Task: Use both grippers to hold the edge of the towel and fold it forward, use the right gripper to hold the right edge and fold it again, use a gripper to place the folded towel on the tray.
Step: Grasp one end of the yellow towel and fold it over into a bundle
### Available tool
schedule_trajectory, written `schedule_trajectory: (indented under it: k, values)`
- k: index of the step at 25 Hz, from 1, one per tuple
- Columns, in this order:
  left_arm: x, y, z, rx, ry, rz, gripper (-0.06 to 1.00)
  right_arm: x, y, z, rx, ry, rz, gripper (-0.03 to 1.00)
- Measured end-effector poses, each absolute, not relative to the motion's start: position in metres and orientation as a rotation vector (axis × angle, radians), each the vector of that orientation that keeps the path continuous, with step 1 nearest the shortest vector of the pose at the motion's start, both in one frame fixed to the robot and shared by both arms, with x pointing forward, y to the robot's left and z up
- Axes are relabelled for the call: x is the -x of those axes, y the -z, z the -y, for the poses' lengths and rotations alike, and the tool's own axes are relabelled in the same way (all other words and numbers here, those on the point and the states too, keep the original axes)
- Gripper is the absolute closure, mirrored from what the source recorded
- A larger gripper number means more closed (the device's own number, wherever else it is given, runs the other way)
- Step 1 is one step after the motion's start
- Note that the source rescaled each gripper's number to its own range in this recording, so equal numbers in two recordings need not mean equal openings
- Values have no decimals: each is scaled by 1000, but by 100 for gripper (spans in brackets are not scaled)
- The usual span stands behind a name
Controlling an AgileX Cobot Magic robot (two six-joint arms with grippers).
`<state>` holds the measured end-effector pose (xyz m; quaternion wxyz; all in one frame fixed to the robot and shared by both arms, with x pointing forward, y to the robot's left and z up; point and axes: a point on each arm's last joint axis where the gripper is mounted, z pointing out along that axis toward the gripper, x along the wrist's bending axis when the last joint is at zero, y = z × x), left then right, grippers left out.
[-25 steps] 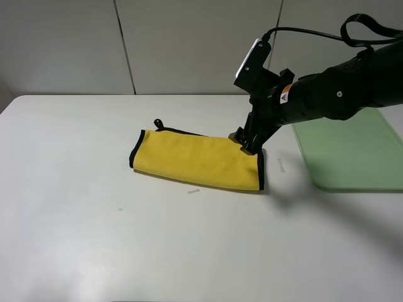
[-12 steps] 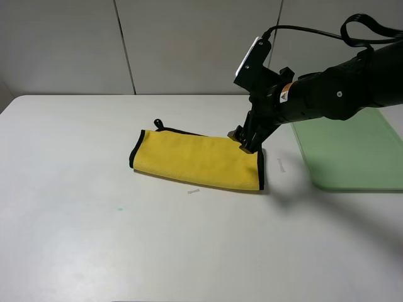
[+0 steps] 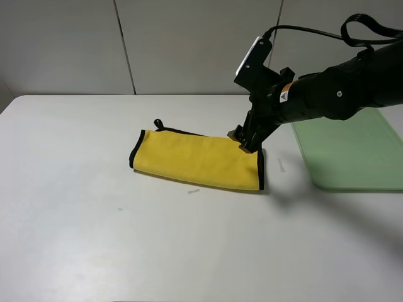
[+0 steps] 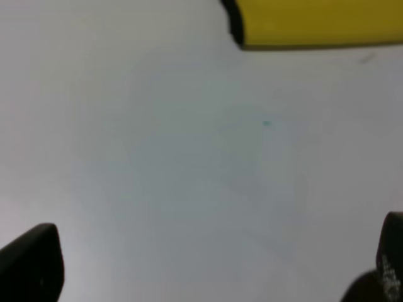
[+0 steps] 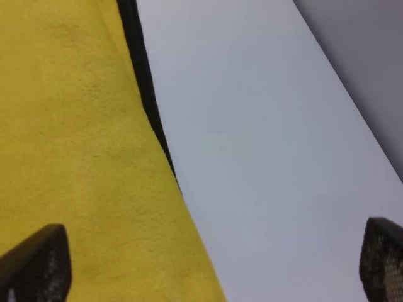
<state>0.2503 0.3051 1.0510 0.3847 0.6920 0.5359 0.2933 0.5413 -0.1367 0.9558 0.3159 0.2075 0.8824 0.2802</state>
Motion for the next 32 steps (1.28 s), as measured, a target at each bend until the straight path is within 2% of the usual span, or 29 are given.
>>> schedule_trajectory:
  k: [8, 21, 32]
  values:
    - [-248, -1051, -306, -1534, -902, -1691, -6, -541, -956, 137, -581, -749, -2320, -3]
    - [-248, -1051, -307, -1504, -928, -1731, -6, -542, -956, 137, -683, -791, -2304, -3]
    - [-247, -1051, -306, -1503, -927, -1730, -6, -542, -956, 137, -1248, -994, -2163, -3]
